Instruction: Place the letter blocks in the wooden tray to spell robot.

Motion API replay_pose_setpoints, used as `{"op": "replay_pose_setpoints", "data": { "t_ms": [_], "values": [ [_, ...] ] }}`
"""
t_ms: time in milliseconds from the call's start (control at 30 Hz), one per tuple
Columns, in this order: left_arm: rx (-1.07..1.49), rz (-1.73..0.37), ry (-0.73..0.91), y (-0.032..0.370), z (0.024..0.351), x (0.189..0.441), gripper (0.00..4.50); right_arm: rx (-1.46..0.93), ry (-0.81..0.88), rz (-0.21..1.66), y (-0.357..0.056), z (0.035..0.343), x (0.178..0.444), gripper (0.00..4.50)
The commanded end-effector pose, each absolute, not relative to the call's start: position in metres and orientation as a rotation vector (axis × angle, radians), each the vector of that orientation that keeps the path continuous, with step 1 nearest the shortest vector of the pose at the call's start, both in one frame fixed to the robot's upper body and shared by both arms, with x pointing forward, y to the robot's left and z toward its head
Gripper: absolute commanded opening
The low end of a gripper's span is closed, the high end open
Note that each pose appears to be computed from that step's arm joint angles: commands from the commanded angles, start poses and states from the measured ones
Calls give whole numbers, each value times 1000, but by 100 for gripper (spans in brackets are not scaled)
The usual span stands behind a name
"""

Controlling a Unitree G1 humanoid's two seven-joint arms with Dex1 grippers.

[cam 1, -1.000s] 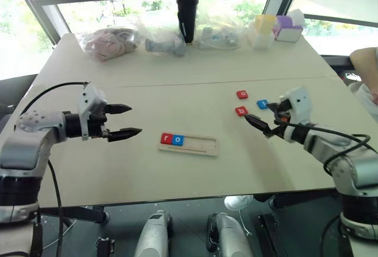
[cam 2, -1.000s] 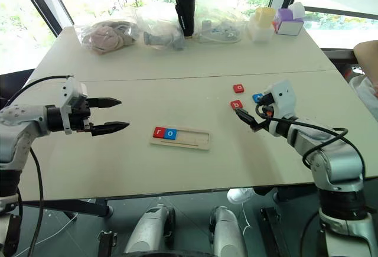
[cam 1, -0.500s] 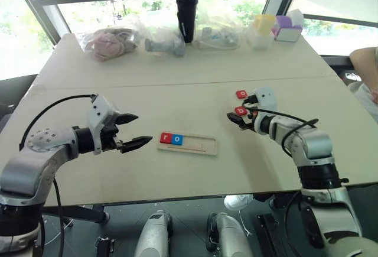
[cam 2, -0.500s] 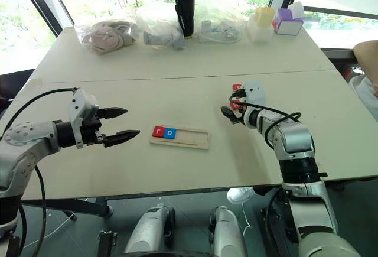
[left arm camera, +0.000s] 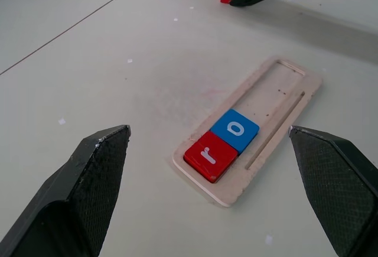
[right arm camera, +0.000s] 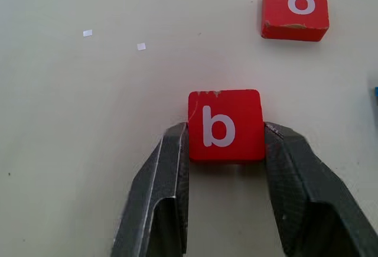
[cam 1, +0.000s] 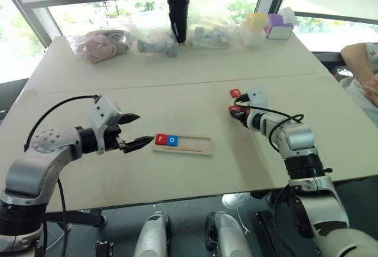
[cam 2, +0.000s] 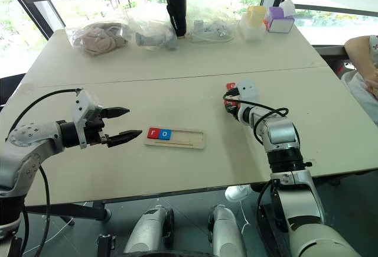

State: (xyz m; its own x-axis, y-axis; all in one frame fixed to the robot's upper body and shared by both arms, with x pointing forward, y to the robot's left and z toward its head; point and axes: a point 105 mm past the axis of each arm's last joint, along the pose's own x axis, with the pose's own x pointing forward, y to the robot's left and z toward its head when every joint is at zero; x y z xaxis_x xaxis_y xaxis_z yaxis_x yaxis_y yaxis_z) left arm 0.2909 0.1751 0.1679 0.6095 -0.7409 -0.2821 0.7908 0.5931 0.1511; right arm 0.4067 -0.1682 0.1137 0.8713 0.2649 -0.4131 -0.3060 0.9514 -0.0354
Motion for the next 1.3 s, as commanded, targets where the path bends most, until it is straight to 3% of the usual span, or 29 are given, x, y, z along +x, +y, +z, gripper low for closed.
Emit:
{"op": "replay_pose_setpoints", "data": {
  "t_ms": [33, 267, 433, 600, 1133, 1300],
  "values": [
    [293, -897, 171, 173, 170, 291, 450, -96, 392, 307, -165, 121, 406, 117],
    [290, -910, 182, 172, 164, 289, 450, -70, 303, 253, -187, 160, 377, 117],
    [280, -926, 199, 171, 158, 288, 450, -43, 359, 140, -193, 157, 338, 117],
    [280, -953, 205, 165, 157, 289, 450, 25, 428, 102, -171, 148, 307, 117],
    [294, -972, 213, 162, 154, 299, 450, 76, 506, -66, -158, 122, 293, 117],
    [295, -969, 216, 162, 153, 300, 450, 5, 498, -24, -159, 125, 294, 371]
  ]
}}
